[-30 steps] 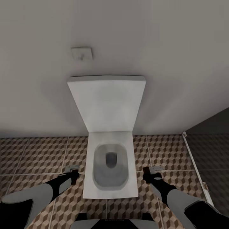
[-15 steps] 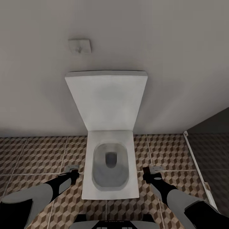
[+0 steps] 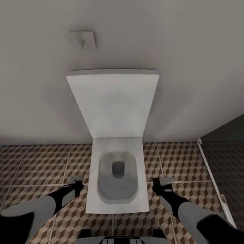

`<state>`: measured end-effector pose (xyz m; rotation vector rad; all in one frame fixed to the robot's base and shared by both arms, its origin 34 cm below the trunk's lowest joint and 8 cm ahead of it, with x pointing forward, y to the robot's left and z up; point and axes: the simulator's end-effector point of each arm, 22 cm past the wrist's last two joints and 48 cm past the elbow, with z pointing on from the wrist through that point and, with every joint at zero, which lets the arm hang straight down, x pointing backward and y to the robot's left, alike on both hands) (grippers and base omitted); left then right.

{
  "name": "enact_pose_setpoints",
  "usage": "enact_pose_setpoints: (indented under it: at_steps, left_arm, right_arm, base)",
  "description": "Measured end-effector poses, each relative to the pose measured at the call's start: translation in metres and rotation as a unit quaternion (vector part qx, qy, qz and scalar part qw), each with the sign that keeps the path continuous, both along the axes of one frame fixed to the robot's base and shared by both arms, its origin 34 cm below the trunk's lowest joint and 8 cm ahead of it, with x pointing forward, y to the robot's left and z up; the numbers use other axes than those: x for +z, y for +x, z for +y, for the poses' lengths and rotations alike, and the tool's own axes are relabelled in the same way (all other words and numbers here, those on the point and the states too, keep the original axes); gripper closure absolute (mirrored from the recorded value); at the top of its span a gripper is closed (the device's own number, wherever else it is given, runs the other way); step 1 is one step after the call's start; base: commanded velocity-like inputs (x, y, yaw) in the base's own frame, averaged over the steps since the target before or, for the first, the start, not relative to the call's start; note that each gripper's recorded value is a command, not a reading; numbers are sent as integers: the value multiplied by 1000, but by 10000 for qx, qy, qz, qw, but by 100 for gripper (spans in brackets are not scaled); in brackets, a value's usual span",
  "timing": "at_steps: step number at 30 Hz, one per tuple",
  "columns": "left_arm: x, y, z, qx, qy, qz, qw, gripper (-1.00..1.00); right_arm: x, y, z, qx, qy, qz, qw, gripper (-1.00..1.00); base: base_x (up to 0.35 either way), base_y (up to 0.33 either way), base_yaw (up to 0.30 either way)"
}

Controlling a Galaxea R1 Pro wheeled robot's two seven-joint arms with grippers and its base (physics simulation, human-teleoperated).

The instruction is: Take the four mousetraps from the cabinet in the bathroom and place them on the bathroom floor. Make sure all four end up on the same floor surface, and ensure that at least two of them are either under or directly next to the same bathroom sink.

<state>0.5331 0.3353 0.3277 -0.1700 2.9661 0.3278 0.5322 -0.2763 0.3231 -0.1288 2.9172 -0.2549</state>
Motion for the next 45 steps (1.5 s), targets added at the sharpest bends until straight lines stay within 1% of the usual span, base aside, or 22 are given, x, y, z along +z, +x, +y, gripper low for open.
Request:
enact_pose_setpoints:
  at_steps: [4,6,9,15,19,22,25,30,32,36,45]
  left_arm:
    - [-7,-1,0,3,6,-62,10000,100]
    - [-10,2,1,0,17,-172,9999,100]
    - [-15,6,1,-8,35,-296,9996,100]
    - [-25,10,1,-46,53,-432,9990,100]
    - [-31,14,0,-55,55,-545,9985,100]
    - [-37,15,-6,-57,23,-570,9984,100]
    - [-43,16,-8,-55,11,-605,9982,100]
    - [-49,25,-3,-41,60,-838,9965,100]
    - [-52,26,-1,-39,76,-885,9960,100]
    - [-59,26,-1,-37,81,-912,9958,100]
    - [-77,24,1,-33,101,-920,9957,100]
  right_arm:
    - [-8,-7,2,1,20,-39,10000,100]
    - [-12,-9,3,0,35,-120,9999,100]
    - [-16,-7,3,1,38,-256,9997,100]
    - [-26,-3,2,-3,38,-357,9994,100]
    - [-33,1,2,-26,29,-375,9993,100]
    - [-38,6,1,-35,20,-380,9993,100]
    - [-41,17,0,-34,8,-370,9993,100]
    - [-48,31,-2,-25,-24,-290,9996,100]
    - [-52,32,-3,-27,-37,-271,9996,100]
    - [-60,32,-5,-27,-52,-272,9996,100]
    - [-77,31,-2,-1,-37,-290,9996,100]
  base:
    - [0,0,0]
    - [0,0,0]
    - [0,0,0]
    - [0,0,0]
    - [0,0,0]
    - [0,0,0]
    - [0,0,0]
    - [0,0,0]
    - [0,0,0]
    - [0,0,0]
    - [0,0,0]
